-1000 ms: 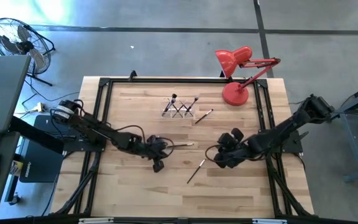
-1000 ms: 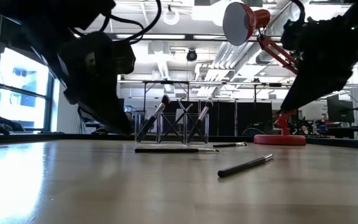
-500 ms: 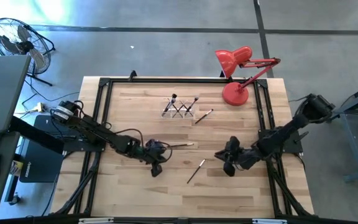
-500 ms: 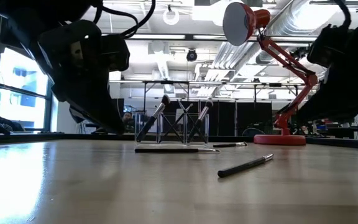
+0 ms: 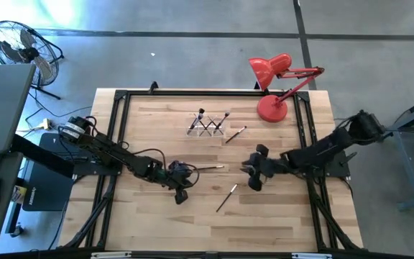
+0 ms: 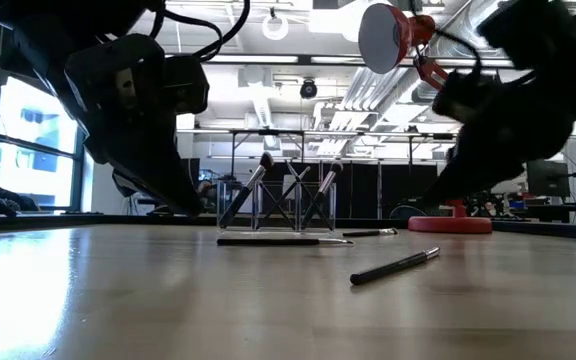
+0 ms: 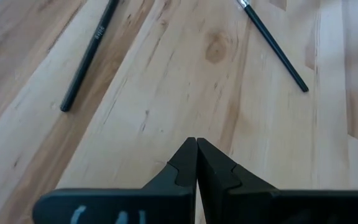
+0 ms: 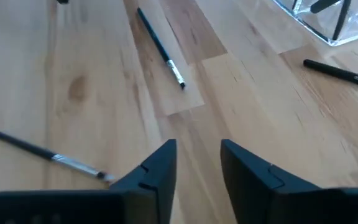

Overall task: Put items in baskets/containers
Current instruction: Put the black eyeshadow brush into the transparent organizer

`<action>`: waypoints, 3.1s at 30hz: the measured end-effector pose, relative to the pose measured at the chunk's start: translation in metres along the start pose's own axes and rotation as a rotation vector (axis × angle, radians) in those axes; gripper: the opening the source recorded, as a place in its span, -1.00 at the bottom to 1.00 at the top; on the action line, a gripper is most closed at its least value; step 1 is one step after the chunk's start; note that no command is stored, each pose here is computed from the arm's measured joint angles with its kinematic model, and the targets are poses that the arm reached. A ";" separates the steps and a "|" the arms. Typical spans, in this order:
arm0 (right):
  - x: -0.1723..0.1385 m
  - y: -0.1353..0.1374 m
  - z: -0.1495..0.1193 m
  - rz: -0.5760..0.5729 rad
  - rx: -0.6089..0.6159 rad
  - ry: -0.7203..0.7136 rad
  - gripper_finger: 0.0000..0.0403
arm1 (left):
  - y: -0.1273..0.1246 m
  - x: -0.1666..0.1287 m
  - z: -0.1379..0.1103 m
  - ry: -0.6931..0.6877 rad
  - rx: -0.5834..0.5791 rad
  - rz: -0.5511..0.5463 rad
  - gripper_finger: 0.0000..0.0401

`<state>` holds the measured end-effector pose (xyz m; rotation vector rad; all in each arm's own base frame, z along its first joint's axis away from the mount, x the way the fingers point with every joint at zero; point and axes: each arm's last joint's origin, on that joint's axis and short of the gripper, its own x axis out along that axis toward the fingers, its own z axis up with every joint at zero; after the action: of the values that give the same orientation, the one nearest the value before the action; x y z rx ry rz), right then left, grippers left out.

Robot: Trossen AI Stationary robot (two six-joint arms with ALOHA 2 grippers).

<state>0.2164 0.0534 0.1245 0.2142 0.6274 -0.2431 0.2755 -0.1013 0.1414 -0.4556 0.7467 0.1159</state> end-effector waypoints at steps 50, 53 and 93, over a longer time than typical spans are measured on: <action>0.095 -0.016 0.033 0.170 -0.302 0.199 -0.99 | 0.007 -0.001 0.006 -0.187 0.082 0.232 -0.53; 0.095 -0.016 0.033 0.173 -0.302 0.198 -0.99 | 0.013 0.000 0.010 -0.186 0.137 0.272 -0.39; 0.096 -0.015 0.034 0.175 -0.302 0.189 -1.00 | 0.041 0.072 0.117 0.538 0.424 0.179 -0.28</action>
<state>0.3054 0.0145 0.0918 0.0002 0.8185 0.0428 0.3909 -0.0176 0.1531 -0.0048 1.3075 -0.0030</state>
